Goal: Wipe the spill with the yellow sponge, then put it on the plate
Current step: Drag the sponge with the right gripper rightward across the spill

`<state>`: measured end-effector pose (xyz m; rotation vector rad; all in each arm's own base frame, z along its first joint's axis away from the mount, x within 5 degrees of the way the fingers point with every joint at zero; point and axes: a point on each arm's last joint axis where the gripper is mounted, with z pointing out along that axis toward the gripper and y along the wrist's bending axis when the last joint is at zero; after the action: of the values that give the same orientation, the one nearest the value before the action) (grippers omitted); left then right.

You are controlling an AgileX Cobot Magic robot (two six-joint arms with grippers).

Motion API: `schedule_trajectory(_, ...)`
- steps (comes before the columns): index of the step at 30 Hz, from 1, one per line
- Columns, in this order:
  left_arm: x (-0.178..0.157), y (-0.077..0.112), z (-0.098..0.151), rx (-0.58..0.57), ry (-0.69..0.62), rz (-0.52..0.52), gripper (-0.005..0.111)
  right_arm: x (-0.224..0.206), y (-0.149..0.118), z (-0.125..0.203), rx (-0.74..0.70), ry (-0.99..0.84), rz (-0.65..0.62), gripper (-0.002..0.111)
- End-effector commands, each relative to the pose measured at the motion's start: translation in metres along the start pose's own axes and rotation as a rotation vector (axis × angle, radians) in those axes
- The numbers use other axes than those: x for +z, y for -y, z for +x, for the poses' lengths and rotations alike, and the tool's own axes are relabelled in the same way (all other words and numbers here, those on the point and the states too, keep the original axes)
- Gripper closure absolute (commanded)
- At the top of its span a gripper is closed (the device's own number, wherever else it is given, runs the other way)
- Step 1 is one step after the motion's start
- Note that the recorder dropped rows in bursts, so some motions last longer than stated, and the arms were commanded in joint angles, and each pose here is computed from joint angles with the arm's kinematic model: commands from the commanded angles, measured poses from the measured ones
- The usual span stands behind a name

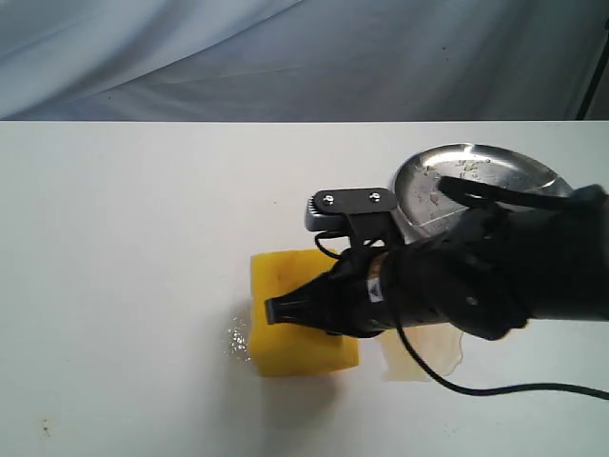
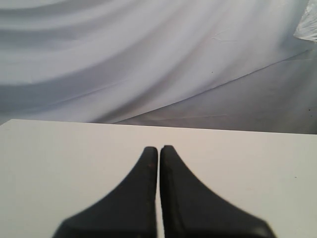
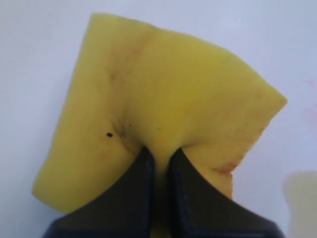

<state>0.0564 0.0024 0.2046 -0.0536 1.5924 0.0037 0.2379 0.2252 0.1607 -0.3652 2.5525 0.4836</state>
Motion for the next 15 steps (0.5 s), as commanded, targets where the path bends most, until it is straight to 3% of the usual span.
schedule_trajectory(1, 0.0, 0.0, 0.001, -0.001, 0.0, 0.006, 0.104, -0.025, 0.025, 0.015, -0.011, -0.011, 0.042, 0.108)
schedule_trajectory(7, 0.0, 0.0, 0.001, -0.001, 0.0, 0.006, 0.104, -0.036, 0.073, 0.048, 0.114, -0.072, 0.139, 0.108)
schedule_trajectory(15, 0.0, 0.0, 0.001, -0.001, 0.0, 0.006, 0.104, -0.04, 0.109, 0.055, 0.233, -0.062, 0.212, 0.108)
